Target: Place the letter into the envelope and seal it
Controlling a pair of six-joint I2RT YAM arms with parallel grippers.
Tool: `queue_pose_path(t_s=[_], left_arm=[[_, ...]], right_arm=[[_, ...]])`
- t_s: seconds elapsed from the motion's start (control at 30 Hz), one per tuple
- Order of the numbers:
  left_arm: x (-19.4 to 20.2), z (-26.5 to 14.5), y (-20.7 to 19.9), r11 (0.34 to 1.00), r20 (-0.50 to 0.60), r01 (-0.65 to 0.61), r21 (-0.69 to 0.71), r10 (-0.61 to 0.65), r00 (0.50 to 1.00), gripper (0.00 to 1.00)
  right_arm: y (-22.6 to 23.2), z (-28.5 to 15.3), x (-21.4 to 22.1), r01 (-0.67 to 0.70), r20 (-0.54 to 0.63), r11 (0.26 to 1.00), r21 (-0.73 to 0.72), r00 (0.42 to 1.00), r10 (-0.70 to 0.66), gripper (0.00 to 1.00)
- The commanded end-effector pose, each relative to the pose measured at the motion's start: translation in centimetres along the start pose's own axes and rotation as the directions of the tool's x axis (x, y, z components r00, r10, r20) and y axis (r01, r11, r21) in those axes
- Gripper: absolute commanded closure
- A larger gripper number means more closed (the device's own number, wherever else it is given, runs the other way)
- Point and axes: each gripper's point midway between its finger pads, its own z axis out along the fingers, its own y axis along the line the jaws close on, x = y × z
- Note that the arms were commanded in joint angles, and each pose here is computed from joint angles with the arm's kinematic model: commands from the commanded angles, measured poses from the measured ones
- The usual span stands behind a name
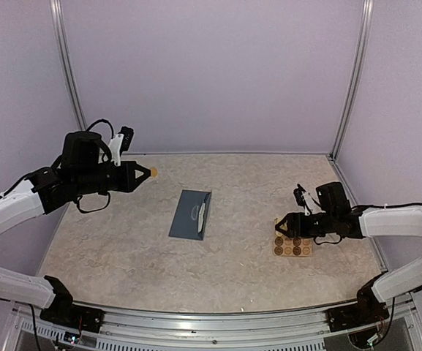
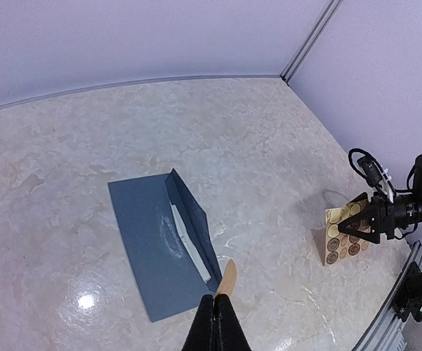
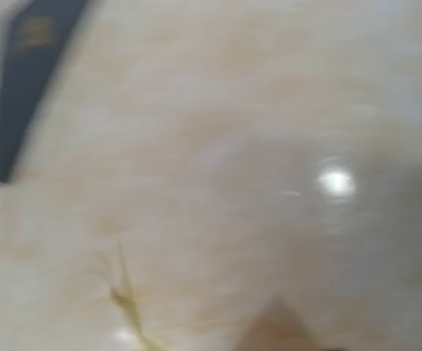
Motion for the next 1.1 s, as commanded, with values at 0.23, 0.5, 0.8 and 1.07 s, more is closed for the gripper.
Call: queue_pose_path(t_s=[0.23, 0.5, 0.8, 1.07], left_arm=[[-3.0, -2.8, 5.6, 0.990, 0.144, -0.093, -0.106, 0.107, 0.984, 1.00], [-3.0, -3.8, 6.1, 0.988, 0.162, -0.108, -0.108, 0.124, 0.979, 1.00], [-2.5, -4.2, -0.2, 0.984, 0.188, -0.109, 0.140, 0.081, 0.979, 1.00], [0.6, -5.4, -10.8, 0.901, 0.222, -0.085, 0.425, -0.013, 0.975, 1.00]], right_arm=[[-3.2, -4.0, -6.0, 0.050, 0.092, 0.936, 0.347, 0.992, -0.087, 0.04], [4.0, -4.5, -5.4, 0.241, 0.023, 0.970, 0.031, 0.970, -0.241, 0.03], [15.7, -10.8, -3.0, 0.286, 0.157, 0.763, -0.580, 0.958, -0.240, 0.00], [19.6, -13.3, -1.8, 0.322, 0.210, 0.670, -0.669, 0.946, -0.246, 0.03]])
